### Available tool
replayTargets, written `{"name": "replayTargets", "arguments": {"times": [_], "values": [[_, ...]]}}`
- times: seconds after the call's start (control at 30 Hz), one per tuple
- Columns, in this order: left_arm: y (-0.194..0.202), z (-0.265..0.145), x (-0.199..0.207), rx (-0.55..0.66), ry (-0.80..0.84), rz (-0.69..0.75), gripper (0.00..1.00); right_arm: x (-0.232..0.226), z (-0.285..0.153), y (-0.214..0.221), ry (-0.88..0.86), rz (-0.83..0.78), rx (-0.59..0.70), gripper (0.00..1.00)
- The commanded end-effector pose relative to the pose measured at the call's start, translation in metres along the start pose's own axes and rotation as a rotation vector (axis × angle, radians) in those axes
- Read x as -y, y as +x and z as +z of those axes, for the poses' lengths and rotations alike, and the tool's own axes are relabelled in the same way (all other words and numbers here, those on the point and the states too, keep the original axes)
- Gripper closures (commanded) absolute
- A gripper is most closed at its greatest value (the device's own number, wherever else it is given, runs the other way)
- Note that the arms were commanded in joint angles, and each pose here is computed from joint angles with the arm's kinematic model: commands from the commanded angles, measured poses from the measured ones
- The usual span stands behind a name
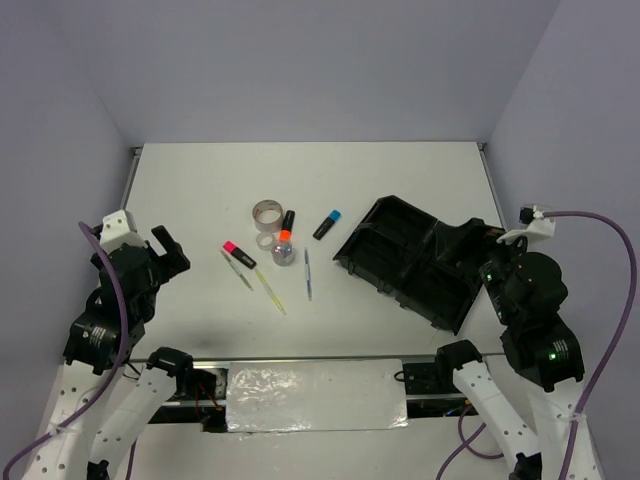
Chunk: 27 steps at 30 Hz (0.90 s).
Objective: Sort the stationery into containers
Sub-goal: Pick up the stationery from the center of the board.
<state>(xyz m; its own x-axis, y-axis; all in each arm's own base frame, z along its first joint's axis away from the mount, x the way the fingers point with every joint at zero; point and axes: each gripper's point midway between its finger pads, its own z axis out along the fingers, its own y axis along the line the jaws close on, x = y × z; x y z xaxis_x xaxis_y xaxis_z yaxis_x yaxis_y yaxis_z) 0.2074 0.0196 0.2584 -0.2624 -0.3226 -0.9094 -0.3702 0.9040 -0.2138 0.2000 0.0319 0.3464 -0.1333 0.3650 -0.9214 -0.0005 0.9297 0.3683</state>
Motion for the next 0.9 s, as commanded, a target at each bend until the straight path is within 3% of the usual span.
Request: {"name": "replayTargets", "arguments": {"times": [0.0, 0.13, 0.17, 0.23, 0.27, 0.33, 0.4, 0.47, 0.5, 0.67, 0.87], "values": [[-0.014, 0.001, 0.008, 0.038, 0.025, -0.016, 0.01, -0.041, 0.017, -0.008, -0.194, 0.061, 0.034, 0.0], [-0.015, 0.001, 0.006, 0.042, 0.012, -0.02, 0.01, -0.105, 0.059, 0.028, -0.459, 0.115, -0.176, 0.0], [-0.015, 0.002, 0.005, 0.04, 0.008, -0.019, 0.01, -0.114, 0.089, 0.056, -0.437, 0.108, -0.288, 0.0], [-0.013, 0.003, 0.005, 0.033, 0.001, -0.017, 0.01, -0.142, 0.108, 0.062, -0.43, 0.047, -0.331, 0.0], [-0.012, 0.003, 0.003, 0.027, -0.009, -0.014, 0.01, -0.157, 0.127, 0.105, -0.388, -0.044, -0.428, 0.0], [-0.012, 0.004, 0.002, 0.024, -0.022, -0.014, 0.01, -0.191, 0.145, 0.108, -0.402, -0.103, -0.439, 0.0], [-0.012, 0.004, 0.002, 0.026, -0.016, -0.013, 0.01, -0.203, 0.171, 0.166, -0.327, -0.211, -0.554, 0.0], [-0.012, 0.004, 0.003, 0.028, -0.01, -0.012, 0.01, -0.223, 0.184, 0.18, -0.292, -0.267, -0.587, 0.0], [-0.011, 0.004, 0.003, 0.026, -0.007, -0.012, 0.01, -0.223, 0.198, 0.217, -0.251, -0.318, -0.651, 0.0], [-0.011, 0.004, 0.005, 0.026, 0.001, -0.01, 0.01, -0.245, 0.213, 0.26, -0.156, -0.484, -0.684, 0.0], [-0.012, 0.004, 0.009, 0.025, 0.023, -0.005, 0.01, -0.251, 0.216, 0.303, -0.187, -0.496, -0.754, 0.0]]}}
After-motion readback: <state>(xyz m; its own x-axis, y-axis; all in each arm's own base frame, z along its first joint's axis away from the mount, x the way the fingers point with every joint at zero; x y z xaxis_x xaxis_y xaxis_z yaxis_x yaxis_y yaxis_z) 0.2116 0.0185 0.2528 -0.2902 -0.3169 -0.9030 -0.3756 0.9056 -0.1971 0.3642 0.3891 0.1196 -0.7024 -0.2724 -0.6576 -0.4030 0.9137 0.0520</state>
